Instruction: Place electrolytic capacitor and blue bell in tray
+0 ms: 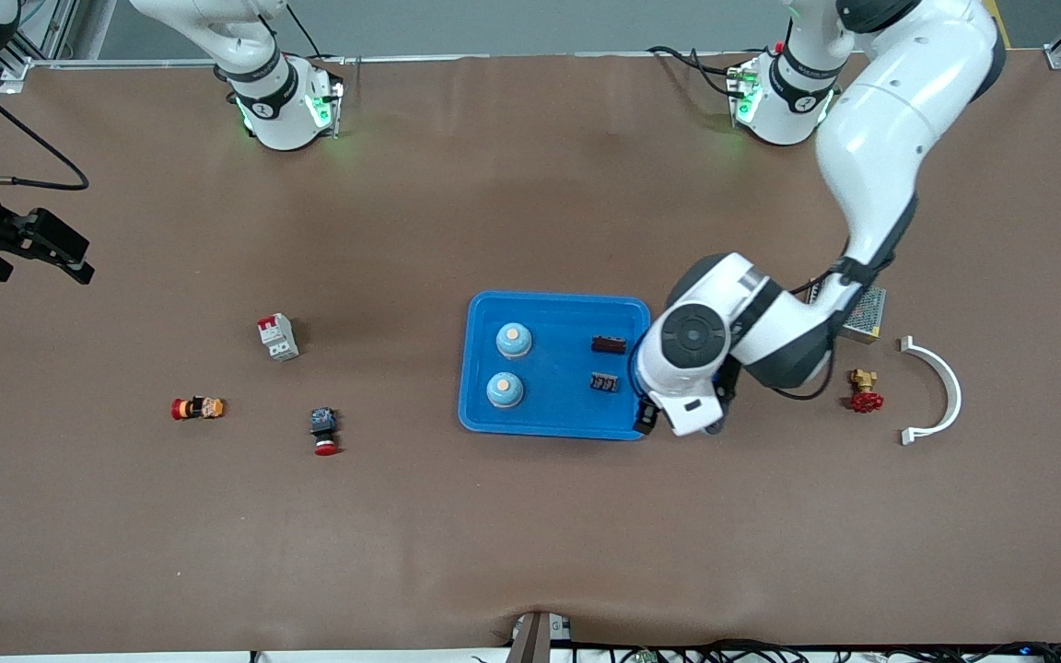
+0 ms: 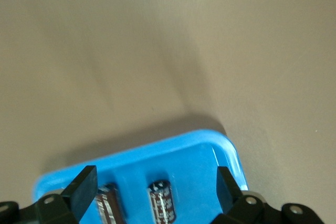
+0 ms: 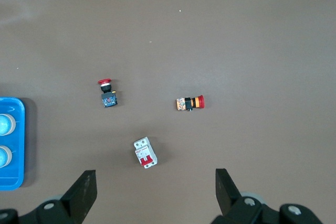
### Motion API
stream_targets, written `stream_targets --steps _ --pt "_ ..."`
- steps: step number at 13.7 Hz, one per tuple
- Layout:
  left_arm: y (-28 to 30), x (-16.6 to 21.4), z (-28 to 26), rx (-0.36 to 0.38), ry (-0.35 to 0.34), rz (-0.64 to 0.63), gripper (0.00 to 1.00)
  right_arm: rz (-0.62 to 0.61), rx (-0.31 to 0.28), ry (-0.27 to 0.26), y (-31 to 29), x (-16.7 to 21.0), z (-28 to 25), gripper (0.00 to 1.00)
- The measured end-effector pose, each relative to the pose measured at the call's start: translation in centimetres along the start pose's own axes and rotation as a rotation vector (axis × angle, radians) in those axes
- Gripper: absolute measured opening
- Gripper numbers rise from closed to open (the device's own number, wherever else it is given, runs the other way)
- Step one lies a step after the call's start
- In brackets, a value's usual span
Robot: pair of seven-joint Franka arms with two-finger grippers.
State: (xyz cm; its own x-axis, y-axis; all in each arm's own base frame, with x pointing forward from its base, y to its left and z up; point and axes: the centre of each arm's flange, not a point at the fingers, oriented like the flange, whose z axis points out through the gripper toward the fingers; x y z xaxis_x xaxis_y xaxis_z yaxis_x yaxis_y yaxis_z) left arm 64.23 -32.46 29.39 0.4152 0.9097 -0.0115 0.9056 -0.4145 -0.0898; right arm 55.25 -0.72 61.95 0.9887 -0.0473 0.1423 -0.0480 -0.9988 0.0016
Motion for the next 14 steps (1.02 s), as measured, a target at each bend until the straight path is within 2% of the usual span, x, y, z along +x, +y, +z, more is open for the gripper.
stream_targets --steps 5,9,14 --pt "-1.0 6.5 -5.0 -0.024 -0.056 0.092 1.0 -0.015 0.002 0.0 -0.9 0.0 0.0 1.0" --pt "-1.3 8.8 -4.8 -0.017 -0.057 0.169 1.0 -0.016 0.002 0.001 -0.9 0.0 0.0 1.0" --pt "-2.6 17.0 -5.8 -0.043 -0.047 0.293 1.0 -0.017 0.002 0.007 -0.9 0.0 -0.1 1.0"
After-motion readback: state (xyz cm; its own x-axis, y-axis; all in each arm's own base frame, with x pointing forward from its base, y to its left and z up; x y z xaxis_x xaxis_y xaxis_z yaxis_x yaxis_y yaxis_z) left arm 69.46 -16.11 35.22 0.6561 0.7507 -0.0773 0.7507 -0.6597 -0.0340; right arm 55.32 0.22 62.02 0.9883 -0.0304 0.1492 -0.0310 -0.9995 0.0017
